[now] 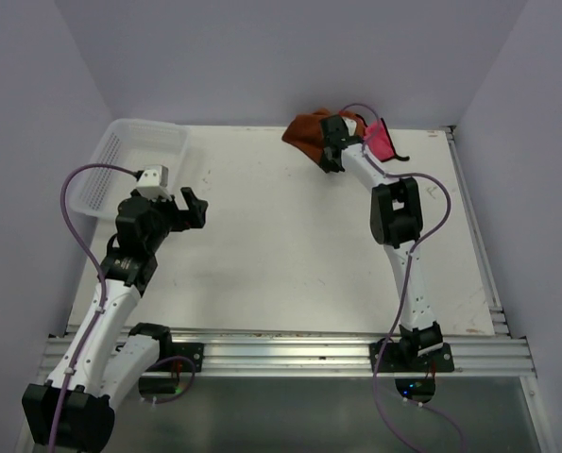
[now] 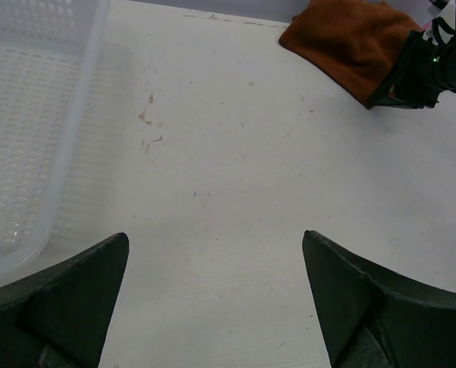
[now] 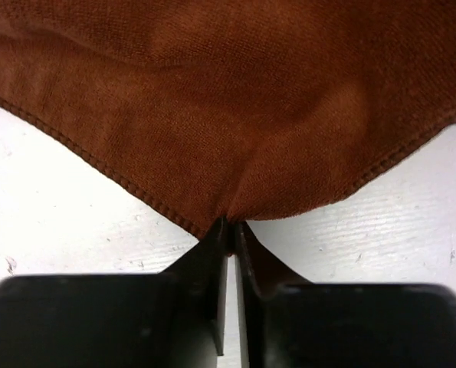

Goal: Roll the towels
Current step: Grab a towel with the right arm, then move the towel to the center of the board

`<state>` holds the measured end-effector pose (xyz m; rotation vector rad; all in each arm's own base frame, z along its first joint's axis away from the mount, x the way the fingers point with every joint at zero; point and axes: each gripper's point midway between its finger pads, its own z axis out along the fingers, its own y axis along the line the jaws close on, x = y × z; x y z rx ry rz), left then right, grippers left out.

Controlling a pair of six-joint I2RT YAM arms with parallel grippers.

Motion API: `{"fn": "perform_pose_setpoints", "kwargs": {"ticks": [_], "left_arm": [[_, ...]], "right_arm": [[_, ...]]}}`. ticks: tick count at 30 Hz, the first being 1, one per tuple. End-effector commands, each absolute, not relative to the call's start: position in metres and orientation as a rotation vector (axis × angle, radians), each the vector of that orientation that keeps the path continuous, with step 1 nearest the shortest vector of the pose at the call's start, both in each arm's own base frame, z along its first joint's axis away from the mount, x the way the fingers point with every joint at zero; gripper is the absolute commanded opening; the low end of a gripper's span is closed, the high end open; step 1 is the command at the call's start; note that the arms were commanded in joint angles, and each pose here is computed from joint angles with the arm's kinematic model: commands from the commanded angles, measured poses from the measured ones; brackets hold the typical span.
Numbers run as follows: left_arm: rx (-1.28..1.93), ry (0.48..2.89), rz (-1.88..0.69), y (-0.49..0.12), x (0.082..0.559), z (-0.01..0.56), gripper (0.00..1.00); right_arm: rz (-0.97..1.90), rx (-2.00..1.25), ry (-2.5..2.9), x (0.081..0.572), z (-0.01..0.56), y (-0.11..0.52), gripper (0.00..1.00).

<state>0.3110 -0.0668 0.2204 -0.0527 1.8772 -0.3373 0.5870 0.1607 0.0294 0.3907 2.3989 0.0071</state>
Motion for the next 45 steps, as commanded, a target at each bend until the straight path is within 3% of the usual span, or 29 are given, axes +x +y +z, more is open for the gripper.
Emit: {"fn": "perform_pose_setpoints", "kwargs": {"ticks": [1, 6, 9, 13, 17, 20, 29, 32, 33, 34, 39, 45], "left_arm": [[-0.037, 1.814, -0.358, -0.07, 0.317, 0.242, 1.0], [-0.035, 1.813, -0.366, -0.07, 0.317, 0.243, 1.0], [-0.038, 1.806, -0.365, -0.068, 0.317, 0.245, 1.0], [-0.039, 1.791, -0.362, -0.067, 0.316, 0.248, 1.0], [-0.044, 1.785, -0.347, -0.064, 0.315, 0.249, 1.0], [-0.049, 1.786, -0.341, -0.063, 0.316, 0.248, 1.0], [-0.084, 1.789, -0.284, -0.053, 0.318, 0.245, 1.0], [-0.088, 1.796, -0.271, -0.051, 0.318, 0.243, 1.0], [-0.088, 1.797, -0.268, -0.051, 0.319, 0.243, 1.0], [-0.087, 1.797, -0.266, -0.05, 0.319, 0.243, 0.99], [-0.04, 1.794, -0.296, -0.058, 0.318, 0.243, 1.0], [0.193, 1.803, -0.519, -0.113, 0.312, 0.238, 0.98]], "right_arm": [[0.033, 0.363, 2.359, 0.593, 0.052, 0.16, 0.03], [0.127, 0.281, 2.254, 0.59, 0.117, 0.166, 0.0], [0.225, 0.22, 2.161, 0.581, 0.187, 0.175, 0.0], [0.327, 0.062, 2.017, 0.535, 0.291, 0.199, 0.0], [0.314, -0.154, 1.911, 0.474, 0.332, 0.237, 0.0], [0.474, -0.219, 1.904, 0.423, 0.336, 0.264, 0.0], [0.855, -0.422, 2.081, 0.294, 0.223, 0.315, 0.0], [0.931, -0.547, 2.113, 0.261, 0.197, 0.32, 0.22], [0.899, -0.547, 2.117, 0.257, 0.197, 0.311, 0.49], [0.862, -0.53, 2.108, 0.258, 0.201, 0.303, 0.56], [0.59, -0.33, 2.044, 0.275, 0.231, 0.249, 0.66], [0.351, -0.036, 2.101, 0.288, 0.213, 0.178, 0.66]]}}
